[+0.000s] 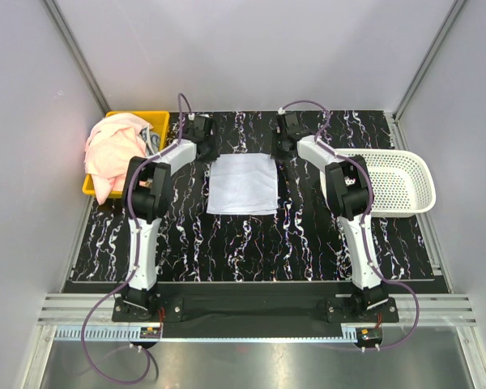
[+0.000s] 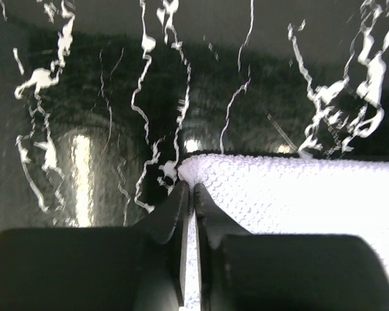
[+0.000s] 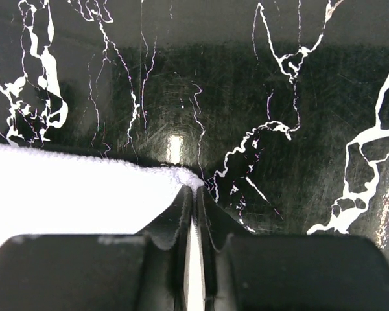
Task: Fold and stack the towels
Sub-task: Fold the towel
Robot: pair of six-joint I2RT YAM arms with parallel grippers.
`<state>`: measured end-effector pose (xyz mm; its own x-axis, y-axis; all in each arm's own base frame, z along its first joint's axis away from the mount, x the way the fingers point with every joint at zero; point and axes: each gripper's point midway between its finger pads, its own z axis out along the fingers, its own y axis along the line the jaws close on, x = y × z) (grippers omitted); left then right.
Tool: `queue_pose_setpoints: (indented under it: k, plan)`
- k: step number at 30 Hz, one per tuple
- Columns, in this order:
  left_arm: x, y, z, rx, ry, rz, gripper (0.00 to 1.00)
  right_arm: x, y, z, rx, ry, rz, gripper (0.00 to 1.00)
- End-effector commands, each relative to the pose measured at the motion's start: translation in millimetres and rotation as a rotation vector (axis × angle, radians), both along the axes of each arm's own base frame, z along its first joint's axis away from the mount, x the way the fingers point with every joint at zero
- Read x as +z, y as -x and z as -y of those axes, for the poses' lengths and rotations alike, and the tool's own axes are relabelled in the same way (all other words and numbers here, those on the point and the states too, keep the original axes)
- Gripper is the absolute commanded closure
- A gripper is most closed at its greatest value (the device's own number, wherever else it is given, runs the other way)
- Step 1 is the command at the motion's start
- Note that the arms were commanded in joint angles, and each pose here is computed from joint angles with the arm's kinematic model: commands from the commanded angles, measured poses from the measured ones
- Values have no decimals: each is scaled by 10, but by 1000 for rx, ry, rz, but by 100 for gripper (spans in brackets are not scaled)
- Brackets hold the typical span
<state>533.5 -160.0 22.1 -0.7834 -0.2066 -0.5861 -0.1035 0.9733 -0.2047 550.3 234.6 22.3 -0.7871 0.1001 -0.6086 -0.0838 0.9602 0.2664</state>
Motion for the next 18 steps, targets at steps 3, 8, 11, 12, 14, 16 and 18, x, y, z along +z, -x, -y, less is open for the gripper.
queue_pose_setpoints:
  k: [3,8,11,12,14,16,18]
  plan:
    - [153,-141,-52,18,104,93,99,280,-138,-146,56,-25,100,90]
    - [454,-159,-10,-12,177,176,100,574,-199,-180,75,-43,169,92]
    - [680,-185,-19,-13,184,241,100,791,-199,-179,75,-60,217,92]
    - [705,-182,-26,-14,187,252,100,800,-180,-172,75,-62,223,92]
    - [769,-166,-17,-15,192,261,100,992,-158,-171,73,-79,255,92]
    - [846,-131,-38,-9,197,278,100,1116,-110,-160,77,-91,279,92]
    - [882,-96,-39,-4,209,287,100,1106,-42,-133,77,-94,273,93]
